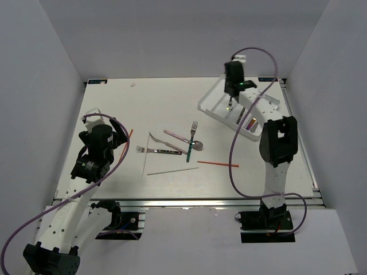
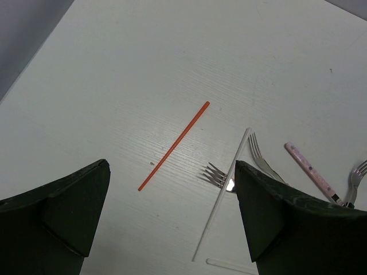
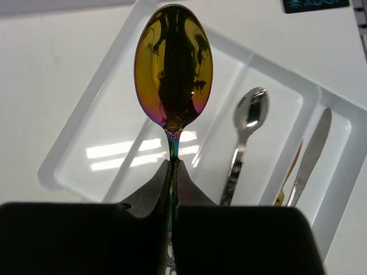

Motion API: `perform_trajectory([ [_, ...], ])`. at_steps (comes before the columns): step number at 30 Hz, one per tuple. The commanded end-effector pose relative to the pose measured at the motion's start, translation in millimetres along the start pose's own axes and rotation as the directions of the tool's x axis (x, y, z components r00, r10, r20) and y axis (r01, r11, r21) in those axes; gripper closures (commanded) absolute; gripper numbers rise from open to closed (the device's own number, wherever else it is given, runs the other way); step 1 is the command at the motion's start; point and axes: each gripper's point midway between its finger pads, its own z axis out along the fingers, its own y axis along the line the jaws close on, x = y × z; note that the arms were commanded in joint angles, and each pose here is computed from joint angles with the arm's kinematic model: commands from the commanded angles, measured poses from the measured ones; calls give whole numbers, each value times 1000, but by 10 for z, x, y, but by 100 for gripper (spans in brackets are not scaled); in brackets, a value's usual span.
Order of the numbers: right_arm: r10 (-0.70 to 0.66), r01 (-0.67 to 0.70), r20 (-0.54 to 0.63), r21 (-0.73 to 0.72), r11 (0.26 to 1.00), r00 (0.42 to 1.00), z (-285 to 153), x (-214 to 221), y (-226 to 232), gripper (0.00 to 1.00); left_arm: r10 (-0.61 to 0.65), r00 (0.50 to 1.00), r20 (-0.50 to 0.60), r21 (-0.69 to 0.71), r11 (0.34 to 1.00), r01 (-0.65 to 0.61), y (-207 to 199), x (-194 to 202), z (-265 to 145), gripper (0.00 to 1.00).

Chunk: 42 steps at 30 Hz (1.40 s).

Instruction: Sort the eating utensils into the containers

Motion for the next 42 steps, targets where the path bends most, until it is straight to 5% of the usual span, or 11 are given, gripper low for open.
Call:
perform_trajectory([
  [1,339,-340,-27,-59,938,940,46,-299,-355,100,-6,1000,16,12,1000,6,2,-30,-19,2],
  [6,525,-526,-79,11,850,847,389,-81,-766,100,-7,1000,17,12,1000,6,-2,-37,-18,2],
  [13,600,-600,-132,48,799,789,578,367,-853,100,-1,1000,8,15,1000,1,-15,-14,-3,2],
  [25,610,-603,-183,98,792,771,725,740,-859,99,4,1000,0,11,1000,-4,-18,4,18,2],
  [27,607,-601,-187,91,794,773,733,735,-860,68,4,1000,1,13,1000,-4,-22,-2,16,2],
  [29,607,-603,-182,83,793,774,724,691,-859,51,4,1000,0,11,1000,-4,-18,3,18,2],
  [36,575,-584,-137,-34,811,806,398,312,-683,37,5,1000,0,13,1000,-5,-24,1,18,2],
  [42,258,-244,-31,-452,858,966,-305,-106,518,37,6,1000,2,1,1000,-6,0,2,22,2],
])
